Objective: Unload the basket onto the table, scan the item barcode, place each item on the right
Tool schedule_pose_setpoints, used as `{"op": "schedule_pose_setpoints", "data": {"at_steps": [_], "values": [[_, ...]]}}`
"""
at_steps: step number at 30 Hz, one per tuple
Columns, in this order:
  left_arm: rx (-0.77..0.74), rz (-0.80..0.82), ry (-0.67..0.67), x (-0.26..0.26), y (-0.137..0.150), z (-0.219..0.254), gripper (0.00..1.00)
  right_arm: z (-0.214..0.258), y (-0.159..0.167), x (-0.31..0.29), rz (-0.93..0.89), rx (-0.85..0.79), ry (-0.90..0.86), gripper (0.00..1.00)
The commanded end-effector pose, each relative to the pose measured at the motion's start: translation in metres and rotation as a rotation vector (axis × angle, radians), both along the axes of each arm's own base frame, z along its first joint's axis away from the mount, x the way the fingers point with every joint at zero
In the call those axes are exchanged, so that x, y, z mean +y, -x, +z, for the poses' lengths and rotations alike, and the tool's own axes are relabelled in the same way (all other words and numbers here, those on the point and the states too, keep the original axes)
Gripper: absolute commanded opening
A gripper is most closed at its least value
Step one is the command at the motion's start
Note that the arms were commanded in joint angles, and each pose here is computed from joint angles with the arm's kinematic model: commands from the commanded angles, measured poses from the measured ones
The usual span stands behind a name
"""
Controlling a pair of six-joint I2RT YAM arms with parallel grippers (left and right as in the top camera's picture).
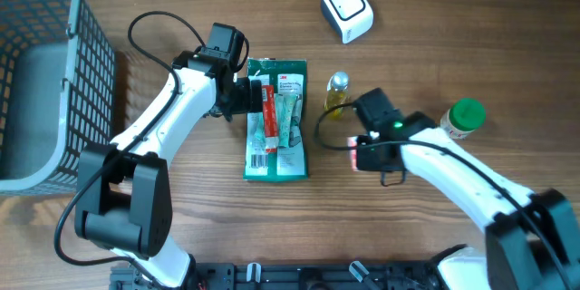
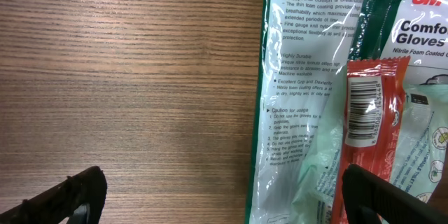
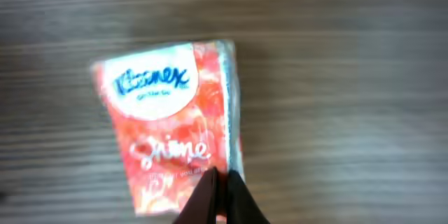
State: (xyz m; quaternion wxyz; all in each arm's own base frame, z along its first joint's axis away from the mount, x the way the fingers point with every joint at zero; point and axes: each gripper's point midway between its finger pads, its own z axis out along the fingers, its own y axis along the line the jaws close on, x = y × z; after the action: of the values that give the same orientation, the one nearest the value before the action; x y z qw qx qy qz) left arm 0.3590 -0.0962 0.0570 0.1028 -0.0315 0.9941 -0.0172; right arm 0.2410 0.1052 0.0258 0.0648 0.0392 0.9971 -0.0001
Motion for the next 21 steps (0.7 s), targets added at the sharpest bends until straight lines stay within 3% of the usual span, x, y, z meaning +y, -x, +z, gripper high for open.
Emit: {"op": "schedule_pose_setpoints", "data": {"at_steps": [1,4,6,12,21], "values": [[-0.013,-0.001,-0.002,0.000,0.001,0.004,1.00,0.021,-0.002,-0.016,-0.015,-0.069,0.026,0.13],[-0.013,0.000,-0.002,0.000,0.001,0.004,1.00,0.038,-0.007,-0.013,0.061,-0.127,0.015,0.38],[-0.013,-0.001,-0.003,0.000,0.001,0.004,1.00,0.047,-0.012,-0.011,0.070,-0.152,0.002,0.47],[-0.013,-0.001,-0.002,0.000,0.001,0.004,1.00,0.052,-0.012,0.022,0.095,-0.133,-0.177,0.44],[-0.013,0.000,-0.002,0.000,0.001,0.004,1.00,0.032,-0.011,0.021,0.050,-0.072,-0.152,0.37]]}}
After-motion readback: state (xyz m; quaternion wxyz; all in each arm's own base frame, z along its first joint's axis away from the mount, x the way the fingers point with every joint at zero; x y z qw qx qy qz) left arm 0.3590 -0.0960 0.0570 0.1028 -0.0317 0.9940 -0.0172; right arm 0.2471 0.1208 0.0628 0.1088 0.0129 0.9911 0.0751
